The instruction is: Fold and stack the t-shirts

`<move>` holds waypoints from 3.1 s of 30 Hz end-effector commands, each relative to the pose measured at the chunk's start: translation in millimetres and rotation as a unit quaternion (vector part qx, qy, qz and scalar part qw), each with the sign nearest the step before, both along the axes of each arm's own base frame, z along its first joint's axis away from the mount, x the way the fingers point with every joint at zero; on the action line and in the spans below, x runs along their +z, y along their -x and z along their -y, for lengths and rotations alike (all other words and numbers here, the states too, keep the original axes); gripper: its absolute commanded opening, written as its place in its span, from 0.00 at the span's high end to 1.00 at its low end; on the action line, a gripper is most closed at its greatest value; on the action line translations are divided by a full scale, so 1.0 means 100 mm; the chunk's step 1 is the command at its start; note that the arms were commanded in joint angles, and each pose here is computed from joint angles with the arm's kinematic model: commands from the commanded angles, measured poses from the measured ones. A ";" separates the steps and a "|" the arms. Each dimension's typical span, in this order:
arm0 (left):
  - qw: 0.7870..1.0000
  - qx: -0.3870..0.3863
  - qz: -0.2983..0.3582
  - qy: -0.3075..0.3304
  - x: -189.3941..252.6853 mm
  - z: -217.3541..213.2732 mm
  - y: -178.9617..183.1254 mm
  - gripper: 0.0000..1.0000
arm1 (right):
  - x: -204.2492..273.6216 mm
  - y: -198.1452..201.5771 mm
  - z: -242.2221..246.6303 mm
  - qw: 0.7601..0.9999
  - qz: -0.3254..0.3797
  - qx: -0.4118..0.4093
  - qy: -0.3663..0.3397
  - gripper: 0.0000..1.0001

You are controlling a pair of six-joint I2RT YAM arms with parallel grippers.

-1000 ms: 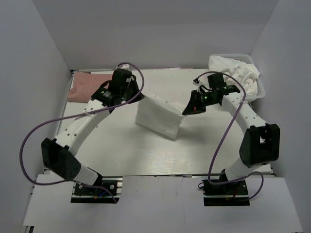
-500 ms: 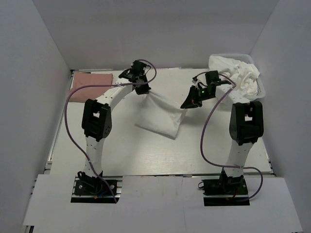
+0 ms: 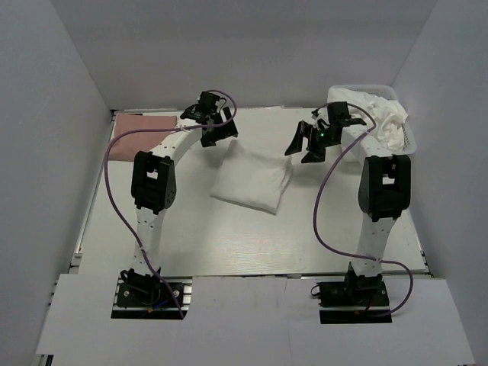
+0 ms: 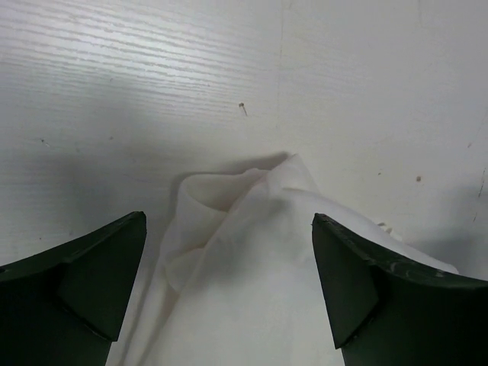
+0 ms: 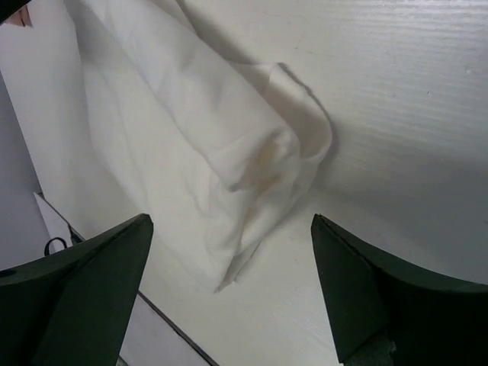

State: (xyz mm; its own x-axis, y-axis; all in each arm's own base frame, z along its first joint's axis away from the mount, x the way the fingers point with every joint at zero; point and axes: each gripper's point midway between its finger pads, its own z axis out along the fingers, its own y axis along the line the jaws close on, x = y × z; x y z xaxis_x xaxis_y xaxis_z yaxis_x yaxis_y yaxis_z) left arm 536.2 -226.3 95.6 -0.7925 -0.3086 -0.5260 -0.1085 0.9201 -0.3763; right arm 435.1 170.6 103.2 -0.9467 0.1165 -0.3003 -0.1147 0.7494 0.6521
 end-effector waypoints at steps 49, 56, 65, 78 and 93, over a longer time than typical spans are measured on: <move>0.994 -0.098 0.014 -0.047 0.19 -0.13 0.70 0.00 | 0.28 0.46 -0.24 0.980 0.193 0.041 -0.014 0.10; 0.984 -0.134 -0.073 -0.090 -0.52 -0.16 0.84 0.00 | 0.33 0.90 -0.10 0.980 0.193 0.051 0.008 0.10; 0.972 -0.191 -0.113 -0.075 -0.98 0.07 0.95 0.11 | 0.30 1.12 0.16 0.976 0.202 0.037 0.072 0.10; 0.965 -0.199 -0.092 -0.144 -0.95 0.07 0.91 1.00 | 0.29 1.14 0.26 0.973 0.211 0.019 0.092 0.10; 0.938 -0.180 0.099 -0.280 0.64 -0.71 0.15 1.00 | 0.39 1.12 0.37 0.964 0.236 -0.001 0.121 0.10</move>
State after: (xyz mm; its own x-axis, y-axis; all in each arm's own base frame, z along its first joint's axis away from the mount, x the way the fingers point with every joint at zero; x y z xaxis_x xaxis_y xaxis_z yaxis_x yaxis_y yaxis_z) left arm 493.3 -183.6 61.9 -0.7949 0.3001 -0.5274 0.2956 0.9506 0.0954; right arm 322.5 137.4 133.7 -0.7261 -0.0042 -0.6876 -0.3471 0.8655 0.3612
